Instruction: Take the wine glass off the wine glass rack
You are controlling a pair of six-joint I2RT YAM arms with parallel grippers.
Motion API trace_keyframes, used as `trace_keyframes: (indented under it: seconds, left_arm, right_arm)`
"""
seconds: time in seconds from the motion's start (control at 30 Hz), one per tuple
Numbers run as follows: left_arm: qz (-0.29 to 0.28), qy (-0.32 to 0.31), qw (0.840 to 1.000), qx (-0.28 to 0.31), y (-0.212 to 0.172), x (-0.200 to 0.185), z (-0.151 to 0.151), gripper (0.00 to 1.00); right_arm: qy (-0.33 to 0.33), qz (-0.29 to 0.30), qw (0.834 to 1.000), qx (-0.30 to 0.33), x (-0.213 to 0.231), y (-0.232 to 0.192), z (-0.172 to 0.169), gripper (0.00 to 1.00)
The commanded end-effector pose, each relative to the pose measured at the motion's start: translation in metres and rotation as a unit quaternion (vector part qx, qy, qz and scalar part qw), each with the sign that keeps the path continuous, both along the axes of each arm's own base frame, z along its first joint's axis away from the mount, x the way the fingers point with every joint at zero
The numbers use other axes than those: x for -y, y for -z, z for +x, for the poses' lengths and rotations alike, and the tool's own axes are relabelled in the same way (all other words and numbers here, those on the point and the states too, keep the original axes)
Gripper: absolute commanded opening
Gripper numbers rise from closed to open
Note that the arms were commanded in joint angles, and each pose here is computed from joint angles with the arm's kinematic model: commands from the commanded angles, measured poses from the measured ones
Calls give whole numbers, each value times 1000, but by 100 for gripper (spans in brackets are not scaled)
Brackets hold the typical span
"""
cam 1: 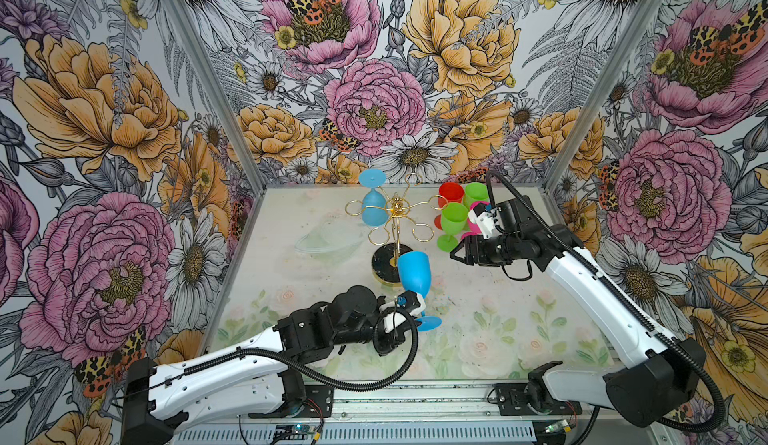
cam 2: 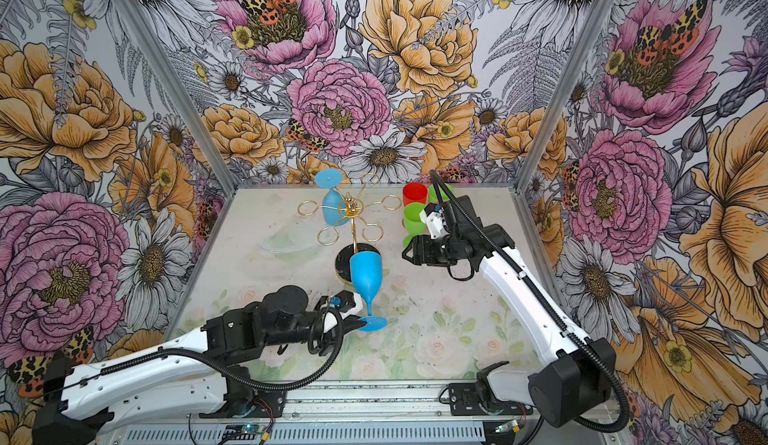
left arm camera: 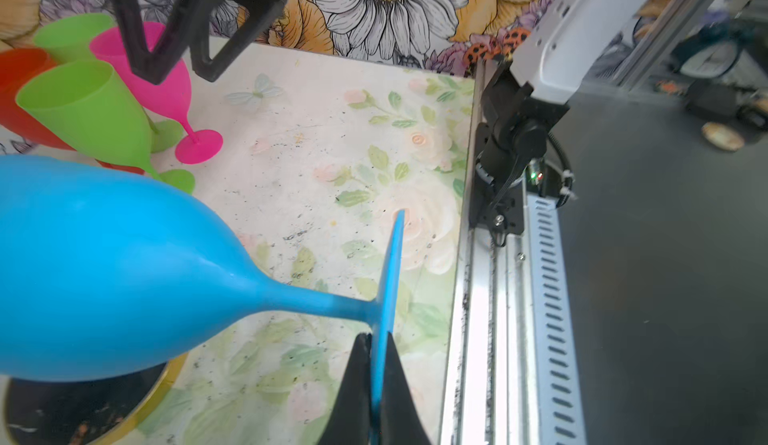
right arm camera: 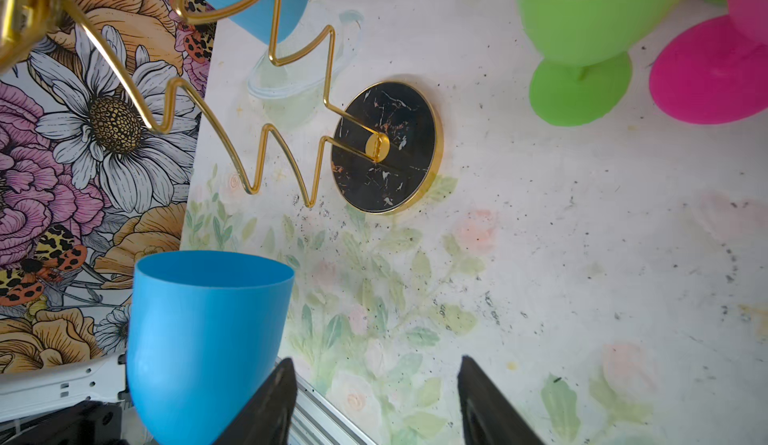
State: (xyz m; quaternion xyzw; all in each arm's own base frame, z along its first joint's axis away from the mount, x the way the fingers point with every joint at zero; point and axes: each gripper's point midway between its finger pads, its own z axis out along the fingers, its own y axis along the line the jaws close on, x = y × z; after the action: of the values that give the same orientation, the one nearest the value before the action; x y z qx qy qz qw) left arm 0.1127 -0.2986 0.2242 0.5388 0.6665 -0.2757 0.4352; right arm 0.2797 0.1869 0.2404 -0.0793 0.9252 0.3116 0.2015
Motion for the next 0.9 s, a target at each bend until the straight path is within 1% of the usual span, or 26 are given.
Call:
trace_keyframes:
  seconds: [0.0,0.17,0.2,0.23,0.4,0.47,0.5,0.57,0.67,0.8,0.87]
  left_arm:
    - [58,-15,990,128,6,-13,18,0]
    - [101,25,975,194,18,-15,12,0]
    - [113,31,971,210,20,-15,11,0]
    - [128,23,965,228,22,-17,16,0]
    - [184,54,937,293,37,-19,15,0]
    - [206,57,926,311,43,-22,19,0]
    - [211,67,920,322,45,-20,14,0]
    - [221,72,914,332,47,-21,14,0]
    - [228,76,908,344,47,-20,14,0]
    - [252,75,887,379,48,-20,19,0]
    - [260,76,881,388,48,-19,21,0]
  right_arm:
    - [-11,23,1000,16,-7,-20,5,63]
    - [-36,52,998,9,-18,-28,1,64]
    - [-43,60,997,5,-21,-29,-1,64]
    - [-50,67,996,3,-24,-30,-2,64]
    - [-57,66,996,8,-25,-31,-1,64]
    - [-65,74,995,8,-28,-35,-1,64]
    - [-65,75,995,9,-28,-36,-1,64]
    - [-66,77,995,11,-29,-38,0,64]
    - [-78,85,993,7,-34,-39,-3,61]
    - [-113,87,990,10,-45,-37,-11,57]
    - [-122,90,988,6,-49,-35,-13,54]
